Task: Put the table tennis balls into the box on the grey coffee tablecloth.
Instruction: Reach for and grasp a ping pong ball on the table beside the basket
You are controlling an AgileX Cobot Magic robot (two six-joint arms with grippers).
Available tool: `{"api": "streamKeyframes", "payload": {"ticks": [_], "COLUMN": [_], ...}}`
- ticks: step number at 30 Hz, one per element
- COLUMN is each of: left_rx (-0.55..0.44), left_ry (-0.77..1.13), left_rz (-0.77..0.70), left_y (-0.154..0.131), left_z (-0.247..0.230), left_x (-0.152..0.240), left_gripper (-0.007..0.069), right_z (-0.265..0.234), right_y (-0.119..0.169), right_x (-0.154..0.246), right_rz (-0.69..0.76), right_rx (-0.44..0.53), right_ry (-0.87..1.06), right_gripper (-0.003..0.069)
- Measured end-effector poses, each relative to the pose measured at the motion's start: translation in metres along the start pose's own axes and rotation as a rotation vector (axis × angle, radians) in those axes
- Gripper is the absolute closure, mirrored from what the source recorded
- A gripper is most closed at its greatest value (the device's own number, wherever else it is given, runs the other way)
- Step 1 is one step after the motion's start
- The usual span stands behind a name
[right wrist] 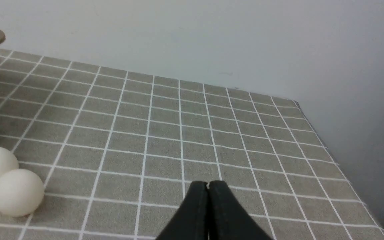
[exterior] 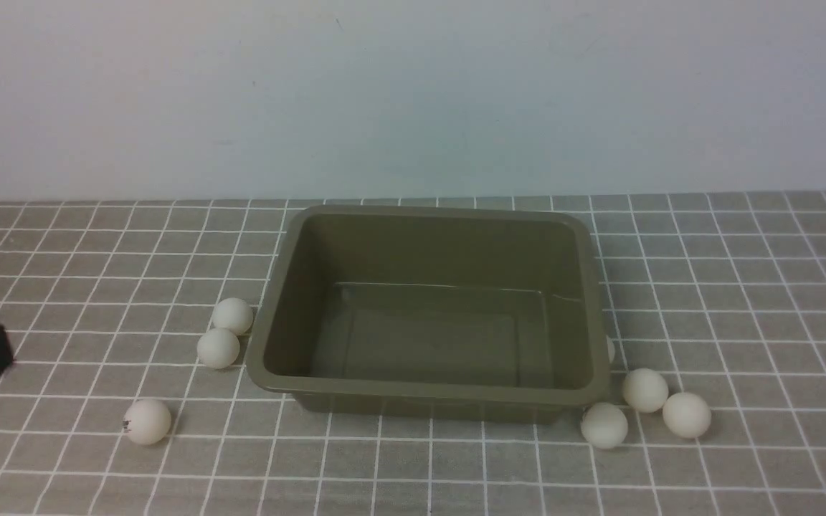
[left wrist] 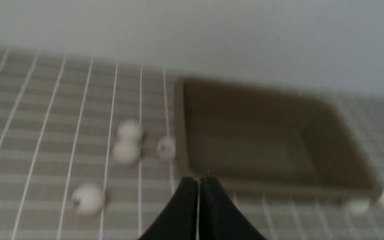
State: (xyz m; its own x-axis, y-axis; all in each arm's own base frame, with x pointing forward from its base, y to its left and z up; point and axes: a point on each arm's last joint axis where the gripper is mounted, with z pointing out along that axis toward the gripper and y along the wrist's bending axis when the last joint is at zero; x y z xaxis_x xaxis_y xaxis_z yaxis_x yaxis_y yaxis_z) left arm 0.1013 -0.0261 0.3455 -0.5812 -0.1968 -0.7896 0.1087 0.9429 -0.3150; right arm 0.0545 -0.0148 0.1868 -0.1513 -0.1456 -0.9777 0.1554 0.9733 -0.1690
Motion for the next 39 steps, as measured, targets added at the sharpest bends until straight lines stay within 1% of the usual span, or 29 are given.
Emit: {"api": "streamKeyframes", "payload": {"ticks": [1,3,4,8,9,14,21,22,23,24,25,26,27,28,29,30,32,33,34,35,36,37,38,39], "left_rx": [-0.036,-0.075,-0.097,-0.141,-0.152,-0.187,-0.234,-0.239,-0.241,-0.243,-0.243,-0.246,-0.247,-0.248,-0.249,-0.25,-0.255,-0.256,-0.259,-0.261,-0.266,-0.267,-0.272,-0.273], "left_ry": [0.149,0.299,0.386,0.545,0.568,0.638,0.605,0.608,0.615,0.621,0.622,0.637,0.646,0.647,0.651,0.656,0.655,0.653,0.65,0.65,0.645,0.648,0.653,0.655], "left_rz": [0.018,0.039,0.047,0.067,0.071,0.071,0.15,0.158,0.161,0.162,0.162,0.16,0.159,0.16,0.159,0.157,0.146,0.144,0.136,0.132,0.125,0.123,0.117,0.115], "left_y": [0.003,0.009,0.015,0.029,0.033,0.047,0.06,0.062,0.063,0.064,0.065,0.067,0.068,0.069,0.07,0.071,0.074,0.074,0.075,0.076,0.077,0.078,0.079,0.08], "left_z": [0.018,0.042,0.063,0.11,0.122,0.162,0.189,0.194,0.197,0.201,0.201,0.207,0.21,0.212,0.216,0.219,0.226,0.226,0.231,0.233,0.237,0.238,0.241,0.241], "left_x": [-0.006,-0.01,-0.012,-0.008,-0.007,0.0,-0.002,-0.001,0.0,0.002,0.002,0.005,0.007,0.008,0.009,0.011,0.014,0.014,0.015,0.016,0.018,0.019,0.02,0.021], "left_gripper": [0.063,0.063,0.063,0.063,0.063,0.063,0.0621,0.0606,0.0587,0.0557,0.0546,0.049,0.0449,0.0412,0.0384,0.0337,0.0246,0.0229,0.0176,0.0144,0.0112,0.01,0.0084,0.0082], "right_z": [0.0,-0.001,-0.002,-0.006,-0.008,-0.011,-0.012,-0.013,-0.014,-0.015,-0.016,-0.019,-0.021,-0.022,-0.022,-0.022,-0.019,-0.018,-0.015,-0.015,-0.01,-0.009,-0.002,-0.002], "right_y": [0.003,0.006,0.008,0.014,0.016,0.019,0.022,0.022,0.024,0.024,0.025,0.026,0.026,0.026,0.027,0.027,0.027,0.027,0.029,0.03,0.032,0.033,0.037,0.039], "right_x": [-0.005,-0.012,-0.017,-0.03,-0.033,-0.039,-0.039,-0.04,-0.042,-0.044,-0.045,-0.049,-0.052,-0.053,-0.054,-0.055,-0.06,-0.063,-0.075,-0.083,-0.095,-0.102,-0.113,-0.117], "right_rz": [0.035,0.078,0.103,0.152,0.159,0.145,0.04,0.036,0.054,0.104,0.104,0.25,0.34,0.377,0.463,0.542,0.631,0.641,0.65,0.638,0.613,0.595,0.562,0.546], "right_rx": [-0.029,-0.069,-0.101,-0.187,-0.21,-0.251,-0.259,-0.268,-0.29,-0.313,-0.317,-0.377,-0.417,-0.435,-0.47,-0.496,-0.524,-0.53,-0.555,-0.573,-0.597,-0.616,-0.657,-0.675], "right_ry": [-0.056,-0.129,-0.183,-0.32,-0.357,-0.426,-0.448,-0.46,-0.485,-0.5,-0.505,-0.539,-0.555,-0.562,-0.555,-0.534,-0.462,-0.448,-0.39,-0.369,-0.308,-0.285,-0.2,-0.184], "right_gripper": [0.0673,0.0673,0.0673,0.0673,0.0673,0.0673,0.0673,0.0673,0.0673,0.0673,0.0673,0.0673,0.0673,0.0673,0.0673,0.0673,0.0673,0.0673,0.0673,0.0673,0.0673,0.0673,0.0673,0.0673]}}
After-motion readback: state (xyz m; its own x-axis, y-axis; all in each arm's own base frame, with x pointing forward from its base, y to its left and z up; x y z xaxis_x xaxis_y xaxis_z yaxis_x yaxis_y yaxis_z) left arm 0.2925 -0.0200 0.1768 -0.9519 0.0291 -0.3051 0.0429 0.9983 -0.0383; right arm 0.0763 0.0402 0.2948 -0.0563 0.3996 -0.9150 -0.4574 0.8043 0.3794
